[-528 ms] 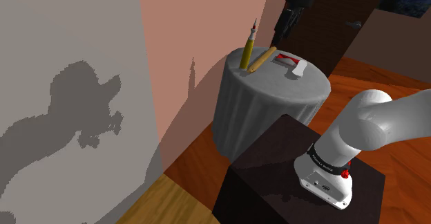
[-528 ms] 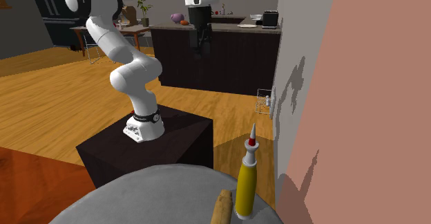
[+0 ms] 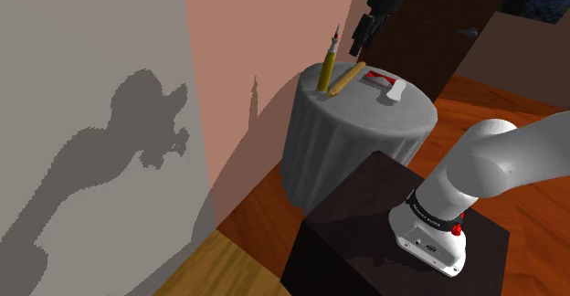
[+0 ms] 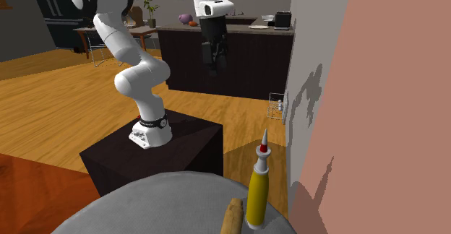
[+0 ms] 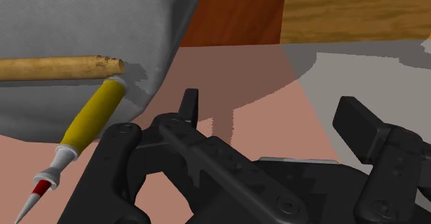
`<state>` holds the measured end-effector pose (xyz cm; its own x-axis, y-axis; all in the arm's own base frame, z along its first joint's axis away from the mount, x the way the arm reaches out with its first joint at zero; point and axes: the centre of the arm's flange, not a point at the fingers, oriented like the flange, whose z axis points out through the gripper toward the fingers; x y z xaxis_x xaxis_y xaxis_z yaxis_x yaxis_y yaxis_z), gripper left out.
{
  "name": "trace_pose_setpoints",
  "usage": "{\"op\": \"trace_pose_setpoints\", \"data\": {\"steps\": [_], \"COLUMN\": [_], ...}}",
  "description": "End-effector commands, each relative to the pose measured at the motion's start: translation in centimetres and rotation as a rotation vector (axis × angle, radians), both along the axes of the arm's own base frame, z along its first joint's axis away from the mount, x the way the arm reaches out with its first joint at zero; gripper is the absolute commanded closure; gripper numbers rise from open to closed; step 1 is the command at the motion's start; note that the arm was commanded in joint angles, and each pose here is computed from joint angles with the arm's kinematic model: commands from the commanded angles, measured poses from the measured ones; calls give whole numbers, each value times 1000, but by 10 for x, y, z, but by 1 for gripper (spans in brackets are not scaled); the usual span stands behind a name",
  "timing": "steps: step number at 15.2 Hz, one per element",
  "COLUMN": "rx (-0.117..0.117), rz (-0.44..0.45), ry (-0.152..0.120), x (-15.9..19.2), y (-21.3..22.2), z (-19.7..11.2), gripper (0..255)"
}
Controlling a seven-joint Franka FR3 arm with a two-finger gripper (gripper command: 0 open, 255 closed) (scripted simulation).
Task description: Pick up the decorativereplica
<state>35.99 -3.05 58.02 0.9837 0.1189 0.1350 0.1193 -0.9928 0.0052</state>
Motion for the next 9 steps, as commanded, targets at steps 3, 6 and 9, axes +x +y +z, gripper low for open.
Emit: {"op": "trace_pose_setpoints", "data": {"steps": [3, 6, 9], "rx": [6, 11, 17], "rz": [-18, -32, -46], "ry": [-48, -82, -116], "x": [29, 52, 74], "y": [-33, -61, -90], "z": [-12, -21, -30], "gripper": [0, 0, 0]}}
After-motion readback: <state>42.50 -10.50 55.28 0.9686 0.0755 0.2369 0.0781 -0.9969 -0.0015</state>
